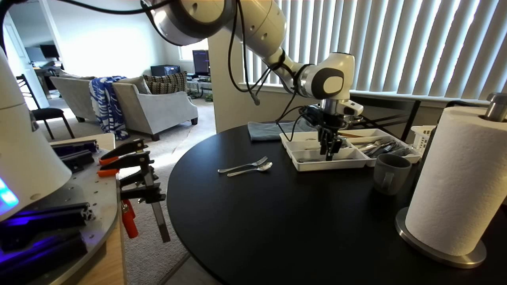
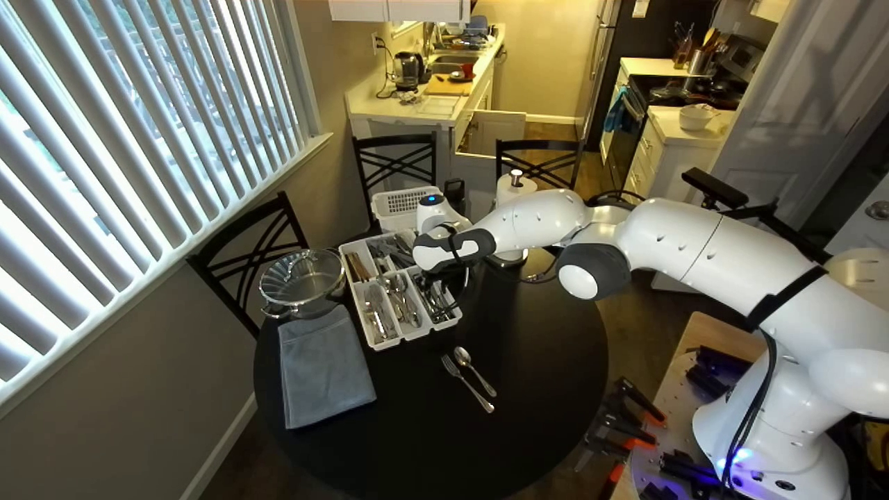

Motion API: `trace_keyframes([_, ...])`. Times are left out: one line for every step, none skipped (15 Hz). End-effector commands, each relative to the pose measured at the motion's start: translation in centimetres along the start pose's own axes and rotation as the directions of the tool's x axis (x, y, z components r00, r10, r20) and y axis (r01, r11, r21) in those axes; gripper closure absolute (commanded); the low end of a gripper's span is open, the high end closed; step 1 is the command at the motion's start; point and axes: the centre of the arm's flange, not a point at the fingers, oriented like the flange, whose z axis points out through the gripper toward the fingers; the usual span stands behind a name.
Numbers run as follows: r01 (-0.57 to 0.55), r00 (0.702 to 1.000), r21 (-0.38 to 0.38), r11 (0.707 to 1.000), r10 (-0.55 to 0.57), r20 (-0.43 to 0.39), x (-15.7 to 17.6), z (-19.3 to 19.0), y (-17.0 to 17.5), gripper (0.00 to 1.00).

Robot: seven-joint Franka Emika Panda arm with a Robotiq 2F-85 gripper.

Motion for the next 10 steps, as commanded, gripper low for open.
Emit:
trace_keyframes([0.027,0.999,-0.040,0.999,-0.025,0.047,3.2,3.4,-2.7,0.18])
trace_keyframes([0.027,0.998,-0.047,0.999,-0.024,0.058,3.1,3.9,-2.8,0.12])
trace_keyframes([0.027,0.998,-0.044,0.999,-0.024,0.065,2.9,4.2,-2.8,0.25])
trace_keyframes([0.028,0.997,-0.049,0.998,-0.025,0.069,2.7,4.4,-2.9,0.50])
trace_keyframes([0.029,0.997,-0.050,0.998,-0.026,0.076,2.4,4.6,-2.9,0.50])
trace_keyframes([0.029,0.996,-0.051,0.998,-0.025,0.080,2.3,4.7,-2.9,0.52])
trace_keyframes([0.029,0.996,-0.053,0.998,-0.025,0.087,2.1,5.0,-2.9,0.57])
trace_keyframes([0.033,0.995,-0.054,0.998,-0.028,0.096,2.0,5.5,-3.0,0.65])
trace_keyframes([0.036,0.994,-0.054,0.998,-0.030,0.104,2.0,5.9,-3.0,0.72])
trace_keyframes([0.043,0.993,-0.052,0.998,-0.037,0.110,2.1,6.2,-3.4,0.79])
